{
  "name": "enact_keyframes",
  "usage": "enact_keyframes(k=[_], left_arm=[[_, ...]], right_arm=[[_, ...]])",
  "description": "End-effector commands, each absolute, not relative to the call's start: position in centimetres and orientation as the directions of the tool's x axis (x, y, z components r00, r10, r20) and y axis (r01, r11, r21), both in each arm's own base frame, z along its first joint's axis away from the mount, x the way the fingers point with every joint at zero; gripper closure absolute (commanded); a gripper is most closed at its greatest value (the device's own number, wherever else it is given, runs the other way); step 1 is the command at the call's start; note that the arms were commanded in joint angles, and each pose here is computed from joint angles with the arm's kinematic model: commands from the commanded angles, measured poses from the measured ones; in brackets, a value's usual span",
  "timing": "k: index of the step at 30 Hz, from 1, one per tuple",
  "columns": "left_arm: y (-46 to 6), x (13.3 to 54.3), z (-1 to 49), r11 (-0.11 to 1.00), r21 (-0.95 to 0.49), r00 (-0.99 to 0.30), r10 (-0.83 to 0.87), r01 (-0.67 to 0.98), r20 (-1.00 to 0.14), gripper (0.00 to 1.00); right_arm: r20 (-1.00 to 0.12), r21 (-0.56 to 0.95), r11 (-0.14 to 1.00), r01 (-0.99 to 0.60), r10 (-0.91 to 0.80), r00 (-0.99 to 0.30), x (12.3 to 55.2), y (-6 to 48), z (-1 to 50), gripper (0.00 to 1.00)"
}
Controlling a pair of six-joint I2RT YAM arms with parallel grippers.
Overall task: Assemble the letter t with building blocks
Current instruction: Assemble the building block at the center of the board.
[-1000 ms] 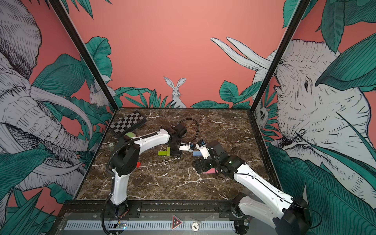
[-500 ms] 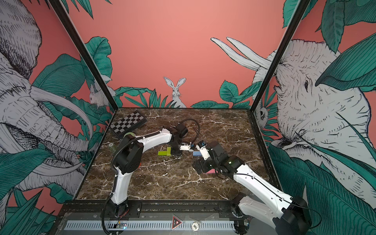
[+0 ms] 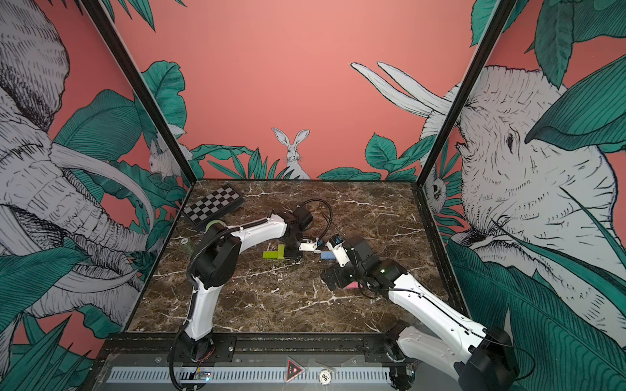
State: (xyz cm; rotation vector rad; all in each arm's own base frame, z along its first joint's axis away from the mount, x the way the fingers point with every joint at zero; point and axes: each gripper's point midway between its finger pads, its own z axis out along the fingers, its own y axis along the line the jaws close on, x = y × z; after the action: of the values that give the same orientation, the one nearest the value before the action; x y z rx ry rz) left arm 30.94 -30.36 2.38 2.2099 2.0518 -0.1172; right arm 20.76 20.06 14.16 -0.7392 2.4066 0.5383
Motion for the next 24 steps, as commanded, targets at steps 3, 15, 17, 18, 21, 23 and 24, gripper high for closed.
enact_keyframes(k=[3,15,17,18,21,23,24], left_arm=[[-29.3,31.0,2.4,-0.076,0.024,0.078,0.990,0.997,-0.118,0.68],[-28.7,31.2,2.0,-0.059,0.013,0.061,0.992,0.998,-0.110,0.68],[-28.6,31.2,1.9,-0.058,0.014,0.059,0.992,0.998,-0.108,0.67],[-28.6,31.1,1.8,-0.058,0.012,0.059,0.993,0.998,-0.106,0.66],[-28.6,31.1,1.7,-0.058,0.010,0.059,0.993,0.998,-0.103,0.65],[-28.5,31.1,1.5,-0.056,0.010,0.057,0.993,0.998,-0.099,0.64],[-28.5,31.1,1.5,-0.055,0.009,0.055,0.994,0.998,-0.099,0.64]], right_arm=[[-0.623,0.209,0.770,-0.603,-0.370,-0.689,20.8,20.0,14.3,0.01],[-0.624,0.212,0.769,-0.603,-0.368,-0.689,20.8,20.1,14.3,0.01],[-0.623,0.211,0.768,-0.604,-0.371,-0.689,20.8,20.1,14.2,0.01],[-0.623,0.211,0.769,-0.604,-0.371,-0.689,20.8,20.1,14.2,0.01],[-0.622,0.210,0.769,-0.604,-0.371,-0.689,20.8,20.1,14.2,0.02],[-0.623,0.210,0.769,-0.604,-0.371,-0.689,20.8,20.1,14.2,0.02],[-0.623,0.210,0.769,-0.605,-0.372,-0.689,20.8,20.1,14.2,0.02]])
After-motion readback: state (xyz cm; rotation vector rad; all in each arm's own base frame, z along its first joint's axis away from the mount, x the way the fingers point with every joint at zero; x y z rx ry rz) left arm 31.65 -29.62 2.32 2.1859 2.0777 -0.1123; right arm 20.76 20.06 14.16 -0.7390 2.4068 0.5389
